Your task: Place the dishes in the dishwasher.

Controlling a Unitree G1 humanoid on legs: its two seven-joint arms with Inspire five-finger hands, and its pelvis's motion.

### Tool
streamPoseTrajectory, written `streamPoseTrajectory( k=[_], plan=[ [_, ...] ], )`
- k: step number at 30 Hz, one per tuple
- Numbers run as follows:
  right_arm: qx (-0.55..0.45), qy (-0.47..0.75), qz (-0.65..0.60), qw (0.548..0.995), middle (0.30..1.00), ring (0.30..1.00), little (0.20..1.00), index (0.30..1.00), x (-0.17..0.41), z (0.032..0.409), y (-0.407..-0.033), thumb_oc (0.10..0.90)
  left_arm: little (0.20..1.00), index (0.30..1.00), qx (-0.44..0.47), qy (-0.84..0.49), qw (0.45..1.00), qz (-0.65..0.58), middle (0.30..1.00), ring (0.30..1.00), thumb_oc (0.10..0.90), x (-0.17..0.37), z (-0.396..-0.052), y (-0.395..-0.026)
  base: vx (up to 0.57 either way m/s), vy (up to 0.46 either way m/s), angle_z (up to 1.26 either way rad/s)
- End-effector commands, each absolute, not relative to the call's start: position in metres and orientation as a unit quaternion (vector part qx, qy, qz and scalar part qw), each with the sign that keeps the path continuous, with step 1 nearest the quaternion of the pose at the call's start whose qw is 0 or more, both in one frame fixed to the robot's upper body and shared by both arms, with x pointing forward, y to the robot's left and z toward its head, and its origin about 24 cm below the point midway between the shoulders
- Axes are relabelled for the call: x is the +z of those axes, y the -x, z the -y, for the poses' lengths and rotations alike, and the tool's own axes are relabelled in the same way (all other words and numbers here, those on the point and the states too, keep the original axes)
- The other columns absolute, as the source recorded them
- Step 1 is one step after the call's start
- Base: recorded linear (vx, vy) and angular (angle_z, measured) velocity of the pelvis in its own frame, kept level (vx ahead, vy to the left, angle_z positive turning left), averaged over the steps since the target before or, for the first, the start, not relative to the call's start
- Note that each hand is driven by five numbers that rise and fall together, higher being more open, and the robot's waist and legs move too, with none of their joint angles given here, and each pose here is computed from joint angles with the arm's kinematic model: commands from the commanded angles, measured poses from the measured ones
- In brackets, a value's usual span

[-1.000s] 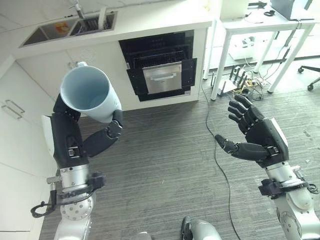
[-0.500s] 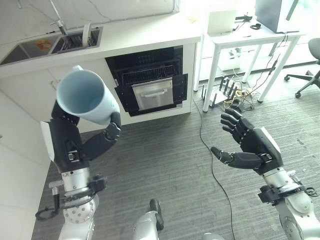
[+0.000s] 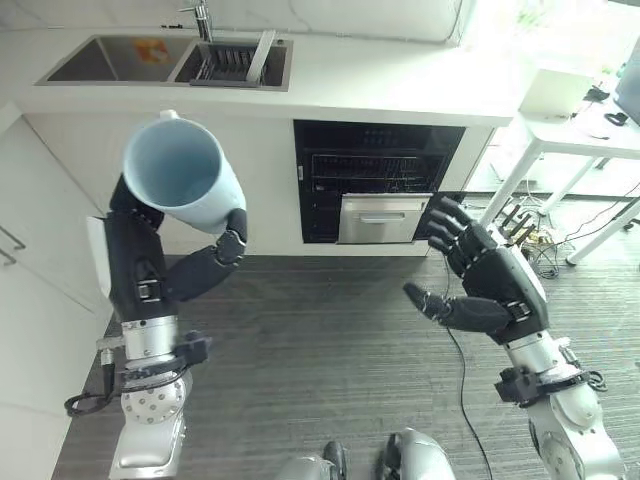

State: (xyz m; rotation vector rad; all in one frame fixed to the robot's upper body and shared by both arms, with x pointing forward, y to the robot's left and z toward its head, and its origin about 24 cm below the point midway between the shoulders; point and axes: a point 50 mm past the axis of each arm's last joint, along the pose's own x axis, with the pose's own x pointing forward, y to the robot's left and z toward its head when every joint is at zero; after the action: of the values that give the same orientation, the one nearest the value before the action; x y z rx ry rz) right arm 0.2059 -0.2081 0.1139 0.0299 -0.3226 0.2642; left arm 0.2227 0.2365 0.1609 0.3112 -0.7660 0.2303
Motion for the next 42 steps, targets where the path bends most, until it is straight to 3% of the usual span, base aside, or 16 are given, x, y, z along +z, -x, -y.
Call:
streamPoseTrajectory(
  k=[1, 14, 23, 42],
  plan=[
    [0.127, -0.030, 0.289, 0.948, 0.900, 0.900, 0.900, 0.900, 0.158, 0.214, -0.206, 0.800, 0.300, 0.300, 0.086, -0.159, 0.866, 0.466, 0.300, 0.300, 0.400, 0.195, -0.223, -0.206, 0.22, -0.122, 0.01],
    [0.151, -0.018, 0.284, 0.947, 0.900, 0.900, 0.900, 0.900, 0.161, 0.200, -0.214, 0.800, 0.300, 0.300, 0.102, -0.140, 0.874, 0.454, 0.300, 0.300, 0.400, 0.190, -0.225, -0.203, 0.29, -0.296, 0.15],
    [0.157, -0.001, 0.275, 0.949, 0.900, 0.900, 0.900, 0.900, 0.161, 0.215, -0.205, 0.800, 0.300, 0.300, 0.106, -0.131, 0.875, 0.455, 0.300, 0.300, 0.400, 0.184, -0.223, -0.196, 0.23, -0.288, -0.31],
    [0.142, -0.006, 0.275, 0.951, 0.900, 0.900, 0.900, 0.900, 0.155, 0.208, -0.208, 0.800, 0.300, 0.300, 0.109, -0.130, 0.867, 0.469, 0.300, 0.300, 0.400, 0.183, -0.219, -0.200, 0.09, 0.055, -0.15]
  ],
)
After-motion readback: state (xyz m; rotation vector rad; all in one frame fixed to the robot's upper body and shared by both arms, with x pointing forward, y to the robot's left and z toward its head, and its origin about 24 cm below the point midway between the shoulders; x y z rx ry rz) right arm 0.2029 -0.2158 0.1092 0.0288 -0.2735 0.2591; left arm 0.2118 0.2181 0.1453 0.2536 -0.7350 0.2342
